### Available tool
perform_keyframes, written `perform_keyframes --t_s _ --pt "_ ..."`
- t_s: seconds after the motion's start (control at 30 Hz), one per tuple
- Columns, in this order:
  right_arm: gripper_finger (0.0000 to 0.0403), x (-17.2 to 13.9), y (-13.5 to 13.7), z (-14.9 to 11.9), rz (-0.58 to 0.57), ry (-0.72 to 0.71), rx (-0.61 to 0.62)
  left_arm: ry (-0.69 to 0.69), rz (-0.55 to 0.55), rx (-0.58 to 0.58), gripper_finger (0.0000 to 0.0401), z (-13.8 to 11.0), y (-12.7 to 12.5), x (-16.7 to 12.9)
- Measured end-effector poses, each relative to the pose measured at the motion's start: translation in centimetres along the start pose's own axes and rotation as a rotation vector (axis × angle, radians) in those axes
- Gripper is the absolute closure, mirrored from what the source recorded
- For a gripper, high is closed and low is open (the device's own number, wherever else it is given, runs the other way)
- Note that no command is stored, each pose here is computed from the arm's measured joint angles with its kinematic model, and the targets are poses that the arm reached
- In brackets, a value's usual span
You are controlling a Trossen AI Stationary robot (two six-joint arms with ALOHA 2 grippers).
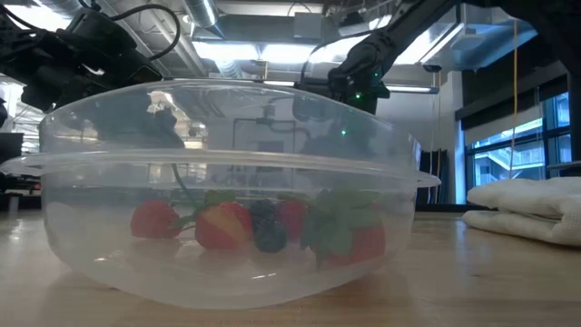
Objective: Pick and placing Produce into tupperware
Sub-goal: Put the black cherry in the bottom transparent bin
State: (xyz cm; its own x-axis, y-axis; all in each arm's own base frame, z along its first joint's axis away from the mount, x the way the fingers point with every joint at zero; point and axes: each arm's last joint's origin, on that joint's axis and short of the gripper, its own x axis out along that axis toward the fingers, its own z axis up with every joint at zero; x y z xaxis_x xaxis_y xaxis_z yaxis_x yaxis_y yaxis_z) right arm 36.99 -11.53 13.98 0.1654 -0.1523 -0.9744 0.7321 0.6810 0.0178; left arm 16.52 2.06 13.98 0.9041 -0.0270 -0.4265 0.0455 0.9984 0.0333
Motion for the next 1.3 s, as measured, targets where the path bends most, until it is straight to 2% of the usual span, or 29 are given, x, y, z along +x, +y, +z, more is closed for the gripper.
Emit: perform_keyframes --t_s 0.17,0.3,0.57,0.83,0.93,1.07,1.3 --pt "0.0287 -0.5 1.4 -0.7 0.018 0.022 -0.047 0.0 0.0 0.0 0.0216 0.0 0.0 0.0" --pt "0.0279 -2.0 3.3 -1.1 0.024 0.034 -0.099 -0.001 0.0 0.0 0.0216 0.0 0.0 0.0" --pt "0.0282 -6.8 9.8 -2.8 0.109 -0.028 -0.248 -0.001 0.0 0.0 0.0216 0.0 0.0 0.0" --pt "0.0281 -10.5 17.4 -7.6 0.329 -0.202 -0.426 0.0 0.0 0.0 0.0216 0.0 0.0 0.0" --pt "0.0281 -11.3 19.5 -9.7 0.39 -0.257 -0.549 0.0 0.0 0.0 0.0216 0.0 0.0 0.0" --pt "0.0281 -12.0 21.0 -12.4 0.42 -0.269 -0.668 0.0 0.0 0.0 0.0216 0.0 0.0 0.0" --pt "0.028 -12.7 22.3 -15.0 0.461 -0.267 -0.693 0.0 0.0 0.0 0.0216 0.0 0.0 0.0"
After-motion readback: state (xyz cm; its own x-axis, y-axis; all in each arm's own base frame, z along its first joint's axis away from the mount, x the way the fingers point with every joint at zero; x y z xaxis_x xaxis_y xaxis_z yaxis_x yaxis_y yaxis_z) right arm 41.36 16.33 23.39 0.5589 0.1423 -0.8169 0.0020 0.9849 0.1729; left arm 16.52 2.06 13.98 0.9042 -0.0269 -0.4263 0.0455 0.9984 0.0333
